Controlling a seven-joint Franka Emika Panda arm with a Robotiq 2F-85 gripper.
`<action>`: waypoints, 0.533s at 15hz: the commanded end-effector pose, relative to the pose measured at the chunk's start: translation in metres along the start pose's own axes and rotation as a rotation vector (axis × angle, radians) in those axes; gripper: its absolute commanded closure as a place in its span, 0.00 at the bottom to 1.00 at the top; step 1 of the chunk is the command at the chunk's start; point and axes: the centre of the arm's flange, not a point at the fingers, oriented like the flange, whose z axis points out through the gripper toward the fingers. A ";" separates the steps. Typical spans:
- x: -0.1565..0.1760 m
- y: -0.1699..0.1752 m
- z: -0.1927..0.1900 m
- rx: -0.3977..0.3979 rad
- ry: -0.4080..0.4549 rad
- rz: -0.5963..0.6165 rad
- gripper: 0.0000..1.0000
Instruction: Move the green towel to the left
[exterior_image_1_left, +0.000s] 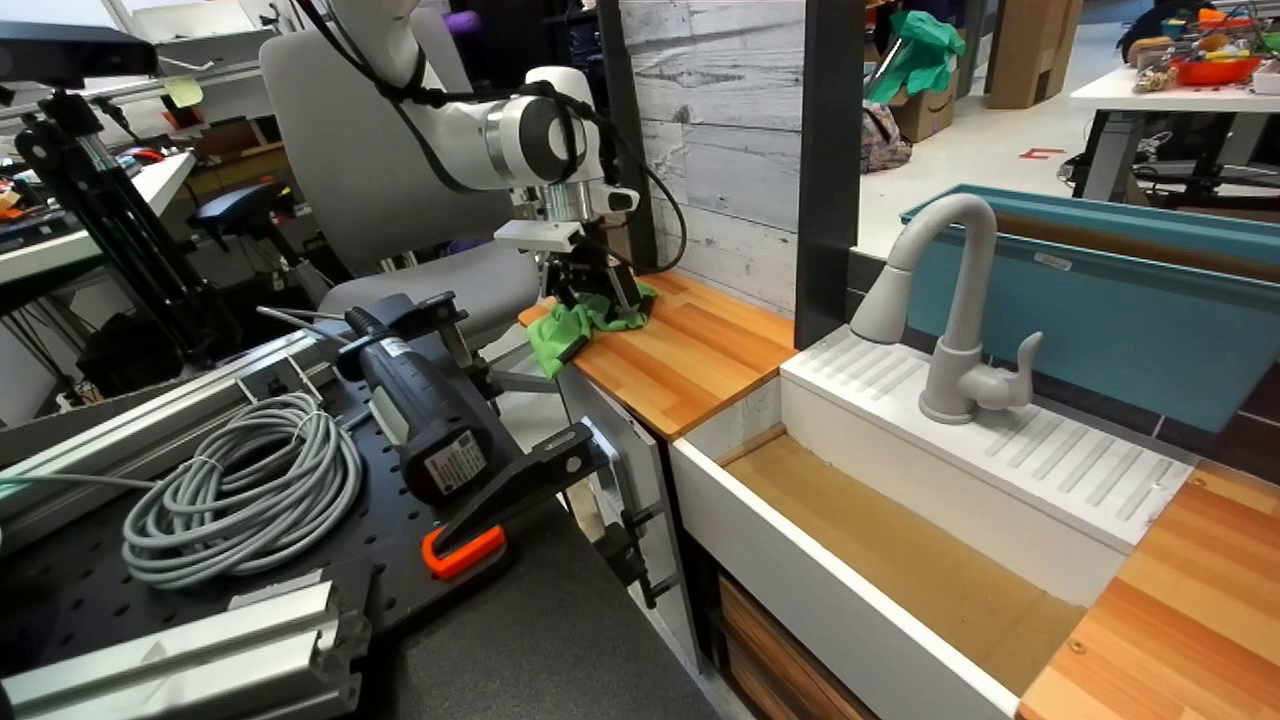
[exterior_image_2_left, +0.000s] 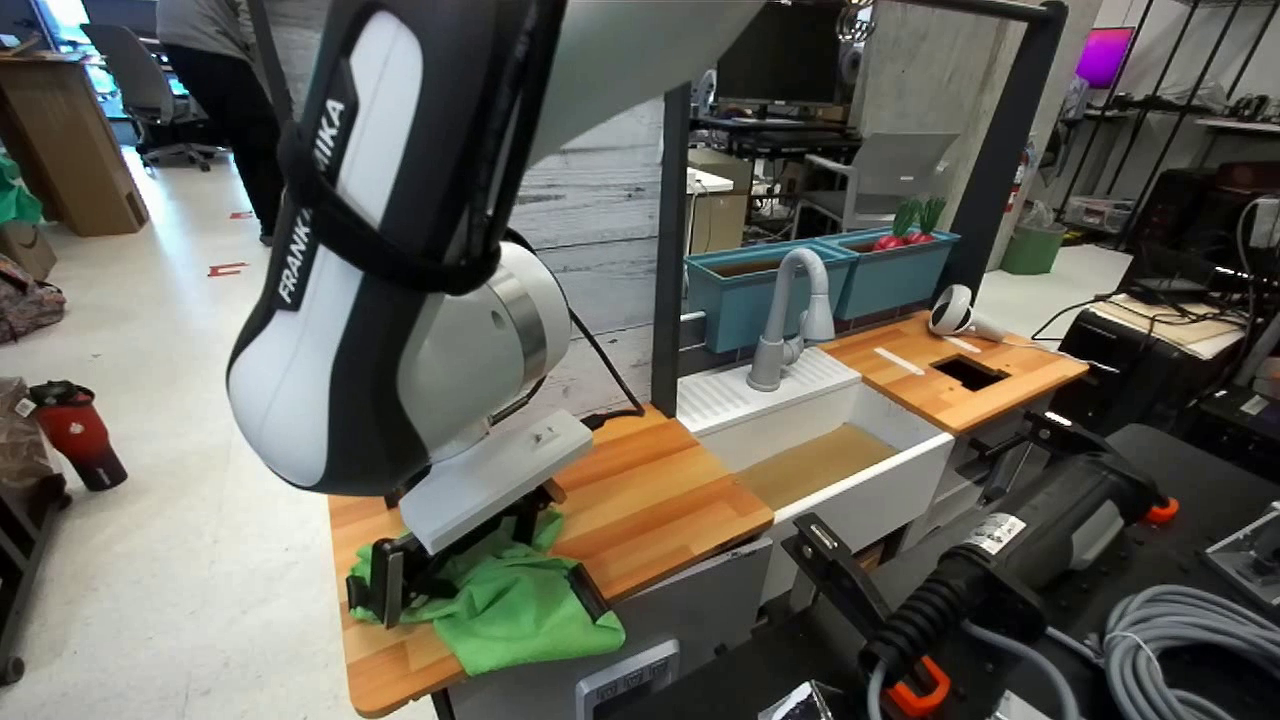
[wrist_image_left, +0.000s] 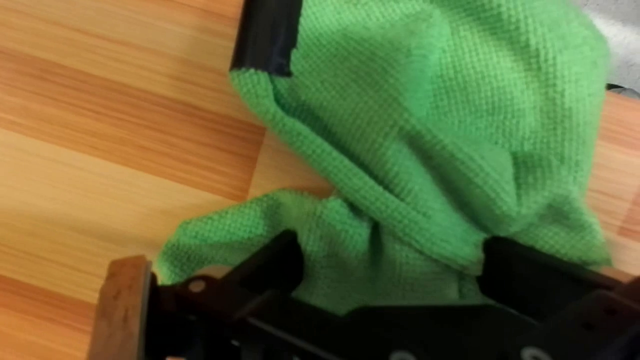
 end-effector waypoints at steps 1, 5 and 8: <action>-0.019 -0.012 -0.018 0.000 -0.011 -0.016 0.00; -0.053 -0.014 -0.065 0.029 0.043 -0.014 0.00; -0.074 -0.010 -0.105 0.046 0.103 0.011 0.00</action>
